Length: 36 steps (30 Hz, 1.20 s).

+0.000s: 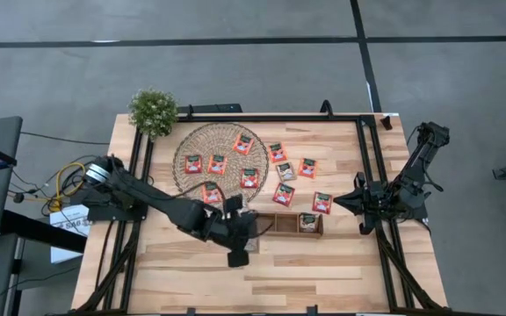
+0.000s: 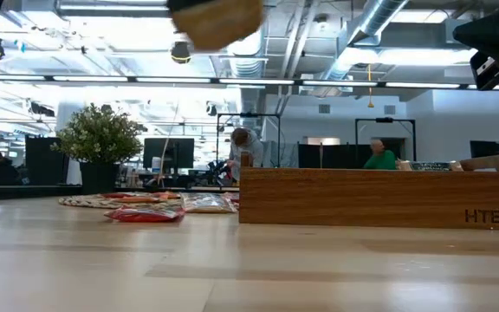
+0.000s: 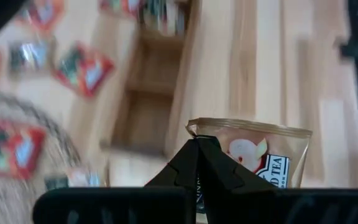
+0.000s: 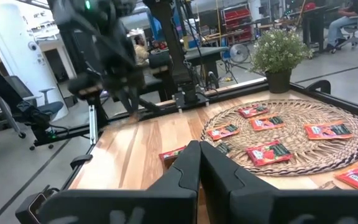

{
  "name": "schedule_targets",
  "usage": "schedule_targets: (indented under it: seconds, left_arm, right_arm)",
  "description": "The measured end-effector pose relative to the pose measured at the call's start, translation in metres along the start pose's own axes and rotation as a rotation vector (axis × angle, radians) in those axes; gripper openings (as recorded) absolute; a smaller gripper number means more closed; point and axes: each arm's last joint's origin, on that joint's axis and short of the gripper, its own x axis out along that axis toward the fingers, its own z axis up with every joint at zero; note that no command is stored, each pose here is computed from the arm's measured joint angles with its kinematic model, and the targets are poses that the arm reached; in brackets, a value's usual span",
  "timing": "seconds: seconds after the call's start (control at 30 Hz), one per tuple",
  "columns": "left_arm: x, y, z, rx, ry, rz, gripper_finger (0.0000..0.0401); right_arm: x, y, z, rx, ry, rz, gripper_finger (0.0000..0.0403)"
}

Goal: Pick & Place Tea
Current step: Put the bottom brown tea bag into the right slot of the wooden organizer

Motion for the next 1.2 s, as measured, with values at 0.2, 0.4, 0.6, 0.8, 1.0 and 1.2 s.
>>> schedule_targets:
  seconds: [0.2, 0.4, 0.6, 0.8, 1.0, 1.2]
  left_arm:
    - [-0.002, -0.002, 0.047, 0.064, -0.15, 0.056, 0.0]
    - [0.017, 0.001, 0.078, 0.132, -0.2, 0.16, 0.0]
    - [0.03, 0.008, 0.095, 0.172, -0.232, 0.224, 0.0]
    - [0.031, 0.009, 0.101, 0.172, -0.286, 0.243, 0.0]
    - [0.047, 0.005, 0.106, 0.142, -0.365, 0.316, 0.0]
    - [0.068, 0.001, 0.107, 0.174, -0.423, 0.419, 0.0]
  right_arm:
    - [0.0, 0.0, 0.0, -0.003, 0.002, -0.002, 0.0001]
    - [0.0, 0.0, -0.001, -0.006, 0.004, -0.002, 0.0001]
    - [0.0, 0.0, 0.0, -0.001, 0.001, -0.001, 0.0001]
    - [0.0, 0.001, 0.004, 0.045, -0.026, 0.008, 0.0001]
    - [0.0, 0.001, 0.008, 0.123, -0.055, 0.005, 0.0001]
    - [-0.001, 0.001, 0.013, 0.163, -0.086, -0.005, 0.0001]
